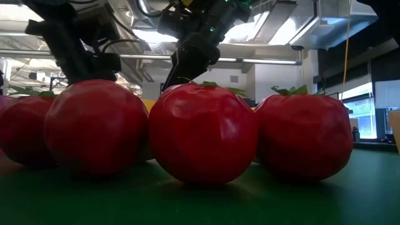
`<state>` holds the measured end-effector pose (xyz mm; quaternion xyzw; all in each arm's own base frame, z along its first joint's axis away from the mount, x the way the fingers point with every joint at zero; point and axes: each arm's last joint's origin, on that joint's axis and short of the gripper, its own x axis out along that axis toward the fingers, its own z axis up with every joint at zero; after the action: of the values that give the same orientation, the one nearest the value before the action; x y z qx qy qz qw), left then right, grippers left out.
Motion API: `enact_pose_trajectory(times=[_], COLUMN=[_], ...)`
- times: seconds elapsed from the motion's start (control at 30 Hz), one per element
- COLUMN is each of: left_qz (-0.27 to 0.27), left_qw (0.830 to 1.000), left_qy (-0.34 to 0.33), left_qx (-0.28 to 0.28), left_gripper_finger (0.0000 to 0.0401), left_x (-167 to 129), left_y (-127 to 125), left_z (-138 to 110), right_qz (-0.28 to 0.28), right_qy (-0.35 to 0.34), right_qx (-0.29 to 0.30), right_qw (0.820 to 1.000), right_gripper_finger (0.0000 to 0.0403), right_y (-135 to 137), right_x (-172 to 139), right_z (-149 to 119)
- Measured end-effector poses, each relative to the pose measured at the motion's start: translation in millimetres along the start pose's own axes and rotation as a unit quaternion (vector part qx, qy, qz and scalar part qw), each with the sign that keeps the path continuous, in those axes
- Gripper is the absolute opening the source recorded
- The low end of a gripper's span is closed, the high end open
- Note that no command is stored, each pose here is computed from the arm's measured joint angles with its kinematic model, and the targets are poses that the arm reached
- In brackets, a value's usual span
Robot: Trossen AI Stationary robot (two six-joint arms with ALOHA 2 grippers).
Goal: Sort produce into baskets
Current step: Put the brown mushroom into the transparent bin
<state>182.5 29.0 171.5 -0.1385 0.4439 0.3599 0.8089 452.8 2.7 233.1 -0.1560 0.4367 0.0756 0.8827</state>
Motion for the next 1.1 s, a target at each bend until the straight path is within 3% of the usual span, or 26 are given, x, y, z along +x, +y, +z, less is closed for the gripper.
enact_pose_trajectory(times=[0.2,0.43,0.6,0.8,0.97,1.1], left_qz=[0.02,0.012,0.001,-0.035,-0.055,-0.061], left_qw=[1.0,0.999,0.998,0.99,0.983,0.98], left_qy=[-0.005,-0.024,-0.041,-0.108,-0.145,-0.155], left_qx=[-0.018,-0.024,-0.042,-0.083,-0.101,-0.106], left_gripper_finger=[0.0209,0.0209,0.0209,0.0209,0.0209,0.0209], left_x=[6.6,3.0,-22.8,-59.4,-74.2,-78.8], left_y=[12.9,17.1,26.2,41.6,49.6,52.4], left_z=[9.0,14.1,19.1,21.7,19.1,17.6], right_qz=[-0.002,-0.021,-0.04,-0.09,-0.086,-0.06], right_qy=[-0.01,-0.122,-0.149,-0.167,-0.182,-0.175], right_qx=[0.0,-0.014,0.005,0.039,0.093,0.109], right_qw=[1.0,0.992,0.988,0.981,0.975,0.977], right_gripper_finger=[0.0271,0.0271,0.0271,0.0271,0.0271,0.0271], right_y=[-0.5,-5.2,-11.7,-37.1,-54.3,-47.9], right_x=[0.2,34.8,59.4,61.7,67.8,88.4], right_z=[1.7,11.0,7.0,2.0,-5.8,-14.2])
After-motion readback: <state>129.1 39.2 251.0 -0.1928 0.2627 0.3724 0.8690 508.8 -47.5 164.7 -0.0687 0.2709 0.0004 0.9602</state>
